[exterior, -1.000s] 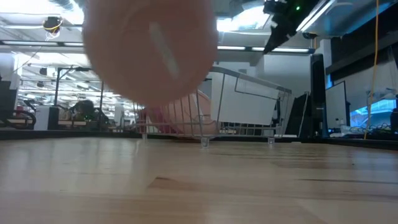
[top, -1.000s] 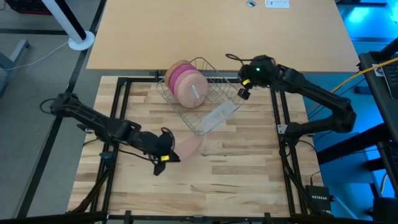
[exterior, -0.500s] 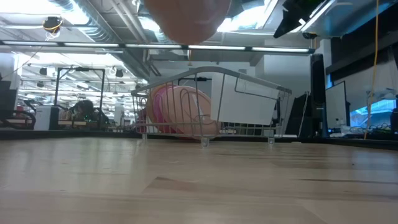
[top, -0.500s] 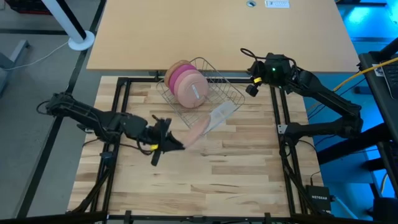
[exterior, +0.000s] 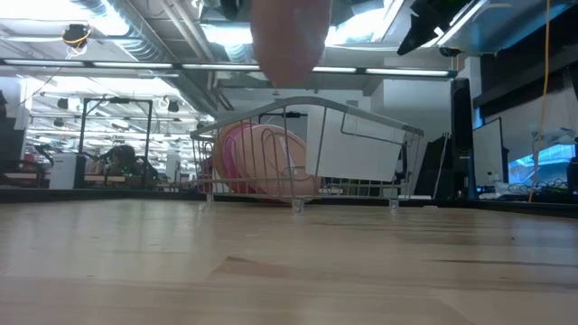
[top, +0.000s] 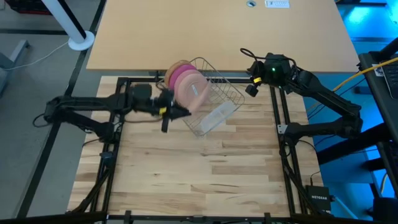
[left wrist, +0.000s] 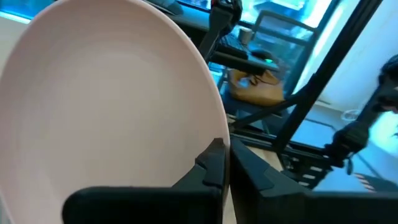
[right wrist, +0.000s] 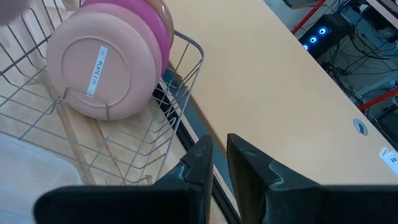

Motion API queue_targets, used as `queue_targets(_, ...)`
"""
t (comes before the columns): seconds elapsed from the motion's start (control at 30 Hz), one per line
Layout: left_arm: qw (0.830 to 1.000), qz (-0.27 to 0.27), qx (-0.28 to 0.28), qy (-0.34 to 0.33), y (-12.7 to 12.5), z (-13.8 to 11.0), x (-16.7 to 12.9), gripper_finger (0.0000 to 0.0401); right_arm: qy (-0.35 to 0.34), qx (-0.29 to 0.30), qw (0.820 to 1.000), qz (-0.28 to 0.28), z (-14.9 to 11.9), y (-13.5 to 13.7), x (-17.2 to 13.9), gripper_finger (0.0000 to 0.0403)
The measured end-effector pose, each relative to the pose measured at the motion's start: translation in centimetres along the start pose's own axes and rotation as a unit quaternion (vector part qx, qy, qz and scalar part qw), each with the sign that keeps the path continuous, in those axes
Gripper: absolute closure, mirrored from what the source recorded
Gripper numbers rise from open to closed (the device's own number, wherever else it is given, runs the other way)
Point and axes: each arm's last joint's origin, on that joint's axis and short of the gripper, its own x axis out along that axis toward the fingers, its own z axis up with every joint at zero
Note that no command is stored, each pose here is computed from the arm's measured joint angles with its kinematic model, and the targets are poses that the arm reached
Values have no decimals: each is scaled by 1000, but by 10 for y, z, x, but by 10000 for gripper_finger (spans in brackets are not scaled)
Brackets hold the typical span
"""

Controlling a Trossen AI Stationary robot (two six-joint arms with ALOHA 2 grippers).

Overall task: Sort dishes
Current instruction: Put the pink plate into the dish rack

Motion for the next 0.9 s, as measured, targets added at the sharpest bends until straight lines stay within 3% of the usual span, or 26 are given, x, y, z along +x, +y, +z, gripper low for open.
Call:
queue_targets(0.37,994,-77,-71,26,91,14,-23,401,0,0,1000,0,0,0,0,350)
queue_targets(0.5,987,-119,-88,60,110,4,-14,401,0,0,1000,0,0,0,0,350)
queue_targets(0.9,975,-142,-140,101,169,-34,18,401,0,0,1000,0,0,0,0,350)
